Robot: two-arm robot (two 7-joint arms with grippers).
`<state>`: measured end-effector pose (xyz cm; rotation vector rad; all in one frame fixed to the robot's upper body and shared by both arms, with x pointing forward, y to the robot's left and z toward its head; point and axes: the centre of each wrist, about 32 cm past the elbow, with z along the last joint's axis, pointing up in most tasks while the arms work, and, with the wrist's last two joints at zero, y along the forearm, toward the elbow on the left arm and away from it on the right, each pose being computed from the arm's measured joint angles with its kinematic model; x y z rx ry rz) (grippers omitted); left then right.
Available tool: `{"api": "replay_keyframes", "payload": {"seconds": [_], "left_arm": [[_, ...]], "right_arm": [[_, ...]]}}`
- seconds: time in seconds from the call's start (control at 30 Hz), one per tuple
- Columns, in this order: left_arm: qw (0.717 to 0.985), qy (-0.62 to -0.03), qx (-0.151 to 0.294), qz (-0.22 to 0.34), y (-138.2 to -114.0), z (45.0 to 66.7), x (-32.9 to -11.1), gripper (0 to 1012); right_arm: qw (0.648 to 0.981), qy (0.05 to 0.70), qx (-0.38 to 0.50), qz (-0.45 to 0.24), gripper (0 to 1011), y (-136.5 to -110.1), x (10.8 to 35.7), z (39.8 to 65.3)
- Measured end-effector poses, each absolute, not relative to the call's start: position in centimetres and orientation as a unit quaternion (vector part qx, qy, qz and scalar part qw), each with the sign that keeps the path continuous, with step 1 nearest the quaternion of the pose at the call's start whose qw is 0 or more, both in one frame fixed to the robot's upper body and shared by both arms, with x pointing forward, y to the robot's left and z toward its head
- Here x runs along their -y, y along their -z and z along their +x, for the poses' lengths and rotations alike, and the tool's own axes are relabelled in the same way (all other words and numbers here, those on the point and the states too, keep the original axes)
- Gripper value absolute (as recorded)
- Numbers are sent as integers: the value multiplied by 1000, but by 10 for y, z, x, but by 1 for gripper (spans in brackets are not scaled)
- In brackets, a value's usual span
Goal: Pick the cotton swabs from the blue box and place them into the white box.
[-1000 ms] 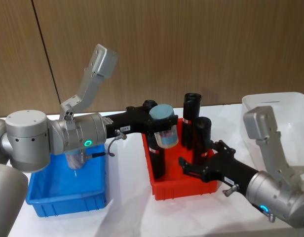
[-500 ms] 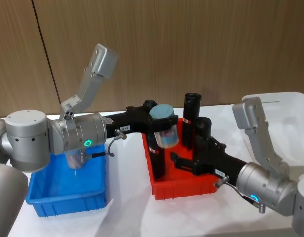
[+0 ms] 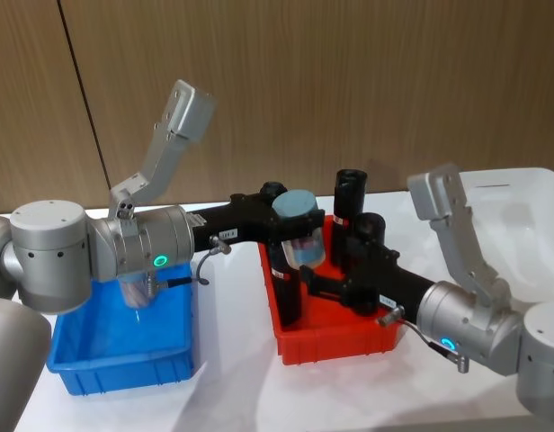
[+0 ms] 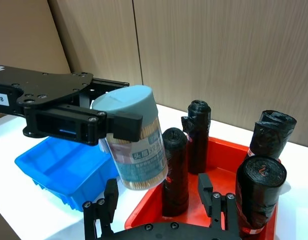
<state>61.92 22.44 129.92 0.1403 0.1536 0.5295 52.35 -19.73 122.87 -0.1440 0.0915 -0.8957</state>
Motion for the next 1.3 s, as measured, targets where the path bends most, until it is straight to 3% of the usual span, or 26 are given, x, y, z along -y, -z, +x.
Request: {"api": "replay_keyframes", "payload": {"seconds": [0.73,1.03,1.13,1.3], "left_arm": [[960,-261,-76,69,-1299,619,-224,669],[960,-261,-76,69,-1299,619,-224,669],[960,-261,-76,69,-1299,619,-224,669],[960,-262,-75,69,-1299,619,-224,669]], "right_arm": [[900,427,-49,-78,1002,-1235,184,545],[899,427,-53,-76,822,-1238,182,551],[899,428,-54,-76,714,-1239,182,552],[899,429,-57,-76,679,-1240,181,554]]}}
